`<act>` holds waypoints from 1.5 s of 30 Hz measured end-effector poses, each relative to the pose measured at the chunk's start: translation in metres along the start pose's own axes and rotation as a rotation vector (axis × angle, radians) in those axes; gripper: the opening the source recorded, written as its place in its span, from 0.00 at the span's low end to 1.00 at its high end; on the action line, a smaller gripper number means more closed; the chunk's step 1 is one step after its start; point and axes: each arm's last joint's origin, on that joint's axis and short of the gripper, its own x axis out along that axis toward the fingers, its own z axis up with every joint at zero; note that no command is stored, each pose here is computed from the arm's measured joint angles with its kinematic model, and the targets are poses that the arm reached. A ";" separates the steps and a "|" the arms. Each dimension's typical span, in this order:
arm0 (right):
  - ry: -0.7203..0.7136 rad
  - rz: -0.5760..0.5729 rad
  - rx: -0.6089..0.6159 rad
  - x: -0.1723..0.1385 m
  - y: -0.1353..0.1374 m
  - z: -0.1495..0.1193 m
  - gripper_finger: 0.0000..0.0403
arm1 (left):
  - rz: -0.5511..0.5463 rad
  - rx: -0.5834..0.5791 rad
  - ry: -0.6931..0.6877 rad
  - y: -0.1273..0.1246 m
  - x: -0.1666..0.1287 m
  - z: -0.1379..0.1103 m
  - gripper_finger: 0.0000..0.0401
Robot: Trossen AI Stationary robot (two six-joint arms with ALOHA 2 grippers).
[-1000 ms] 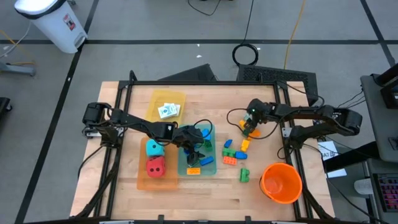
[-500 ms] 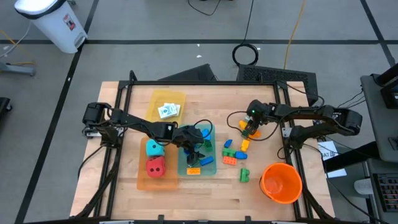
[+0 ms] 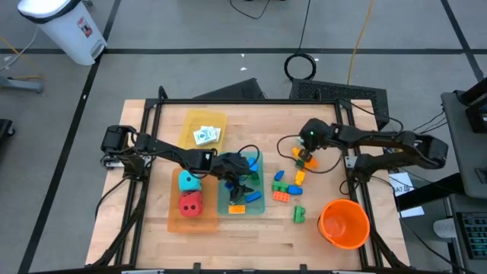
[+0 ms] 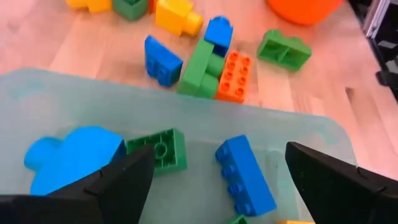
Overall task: Pick & Place Toys
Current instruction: Put the light blue game piece into the green bin
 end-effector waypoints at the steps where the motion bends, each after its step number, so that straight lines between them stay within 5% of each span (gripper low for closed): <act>1: -0.023 0.008 -0.014 -0.003 0.002 0.001 0.04 | -0.002 0.005 -0.010 0.000 0.000 0.001 0.91; 7: -0.241 0.091 -0.119 -0.025 0.023 0.013 0.02 | -0.003 0.083 -0.094 -0.001 0.000 0.009 0.91; 18: -0.431 0.344 -0.508 -0.039 0.084 0.012 0.03 | 0.165 0.133 -0.264 0.000 -0.003 0.022 0.91; 33: -0.651 0.388 -0.571 -0.021 0.115 0.030 0.03 | 0.159 0.111 -0.306 -0.001 -0.004 0.026 0.91; 45: -0.621 0.465 -0.574 -0.012 0.131 0.041 0.03 | 0.197 0.155 -0.300 0.001 0.009 0.019 0.91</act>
